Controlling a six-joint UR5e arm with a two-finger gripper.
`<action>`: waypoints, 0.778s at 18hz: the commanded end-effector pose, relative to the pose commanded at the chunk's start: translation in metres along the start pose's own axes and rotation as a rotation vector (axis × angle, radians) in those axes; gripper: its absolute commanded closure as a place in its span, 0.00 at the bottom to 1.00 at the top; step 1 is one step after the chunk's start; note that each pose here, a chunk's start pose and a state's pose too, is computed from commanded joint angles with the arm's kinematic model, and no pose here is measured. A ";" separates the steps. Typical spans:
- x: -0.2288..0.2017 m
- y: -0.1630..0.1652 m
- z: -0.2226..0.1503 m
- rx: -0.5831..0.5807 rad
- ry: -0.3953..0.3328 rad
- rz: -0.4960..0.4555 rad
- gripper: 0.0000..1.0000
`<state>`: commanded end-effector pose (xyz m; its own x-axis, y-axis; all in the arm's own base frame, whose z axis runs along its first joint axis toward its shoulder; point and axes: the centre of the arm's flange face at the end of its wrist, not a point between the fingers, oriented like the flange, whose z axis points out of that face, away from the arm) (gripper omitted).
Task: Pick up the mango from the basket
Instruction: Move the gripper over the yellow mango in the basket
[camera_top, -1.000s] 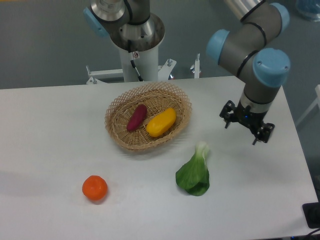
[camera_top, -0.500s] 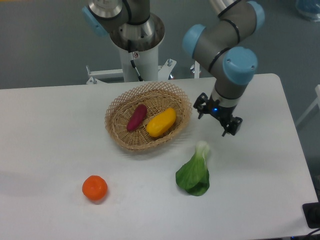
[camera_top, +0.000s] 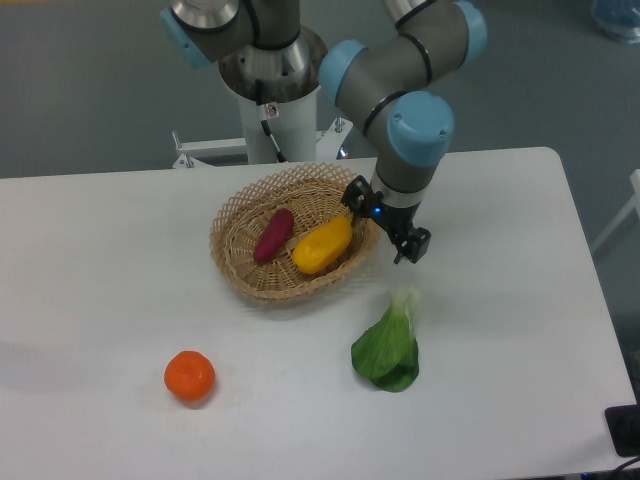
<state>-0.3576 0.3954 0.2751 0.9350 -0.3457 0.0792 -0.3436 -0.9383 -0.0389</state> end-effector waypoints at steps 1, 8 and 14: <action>0.006 -0.005 -0.002 0.000 -0.002 -0.003 0.00; 0.033 -0.018 0.012 0.002 0.034 -0.001 0.00; 0.046 -0.020 0.031 -0.009 0.065 -0.017 0.00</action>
<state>-0.3052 0.3981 0.2485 0.9330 -0.3297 0.1442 -0.3291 -0.9439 -0.0282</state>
